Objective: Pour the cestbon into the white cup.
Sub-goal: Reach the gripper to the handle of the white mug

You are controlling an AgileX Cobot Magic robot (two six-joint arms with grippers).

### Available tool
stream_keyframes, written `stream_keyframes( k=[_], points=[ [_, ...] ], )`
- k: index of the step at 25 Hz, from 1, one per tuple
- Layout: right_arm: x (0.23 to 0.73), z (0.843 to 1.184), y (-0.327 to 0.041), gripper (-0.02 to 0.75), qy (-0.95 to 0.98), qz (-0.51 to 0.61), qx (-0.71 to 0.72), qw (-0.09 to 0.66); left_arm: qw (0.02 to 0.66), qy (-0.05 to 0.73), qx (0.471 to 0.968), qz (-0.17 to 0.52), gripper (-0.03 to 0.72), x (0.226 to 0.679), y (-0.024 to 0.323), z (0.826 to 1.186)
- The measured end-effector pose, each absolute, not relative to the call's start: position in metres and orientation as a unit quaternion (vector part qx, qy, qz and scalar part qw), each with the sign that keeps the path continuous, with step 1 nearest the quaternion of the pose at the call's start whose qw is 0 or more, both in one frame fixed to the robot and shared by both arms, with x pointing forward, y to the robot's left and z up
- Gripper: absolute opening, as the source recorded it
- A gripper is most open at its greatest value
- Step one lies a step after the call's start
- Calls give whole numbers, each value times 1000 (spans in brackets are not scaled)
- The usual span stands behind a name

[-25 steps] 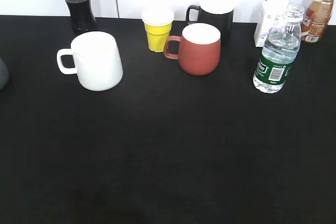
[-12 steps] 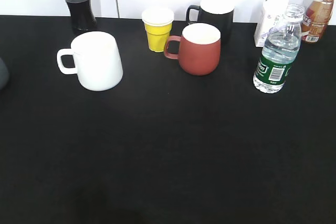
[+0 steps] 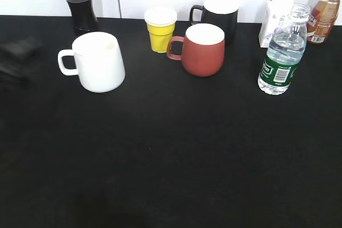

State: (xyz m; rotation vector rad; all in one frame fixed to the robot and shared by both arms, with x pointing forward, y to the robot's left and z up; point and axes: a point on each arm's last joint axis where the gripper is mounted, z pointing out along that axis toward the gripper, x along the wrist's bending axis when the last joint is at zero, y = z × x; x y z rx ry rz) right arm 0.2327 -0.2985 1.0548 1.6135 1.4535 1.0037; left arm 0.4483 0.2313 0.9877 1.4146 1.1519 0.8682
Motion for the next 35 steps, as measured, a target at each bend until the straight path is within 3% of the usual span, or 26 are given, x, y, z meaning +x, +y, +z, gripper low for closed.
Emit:
stream_keyframes(
  k=[3, 7, 27, 29, 32, 35],
  points=[
    [233, 1055, -298, 553, 565, 390, 628, 366, 528, 478, 597, 371, 553, 468, 223, 954],
    [233, 1055, -298, 553, 565, 390, 628, 366, 519, 480, 601, 373, 449, 478, 220, 928],
    [233, 1055, -298, 553, 565, 390, 628, 366, 494, 508, 590, 387, 423, 566, 218, 890],
    [233, 1055, -298, 553, 565, 390, 628, 366, 508, 476, 603, 390, 353, 590, 217, 885],
    [233, 1055, -298, 553, 565, 390, 628, 366, 529, 443, 608, 392, 80, 610, 212, 884],
    [233, 1055, -298, 553, 565, 390, 628, 366, 540, 448, 604, 379, 76, 608, 212, 889]
  ],
)
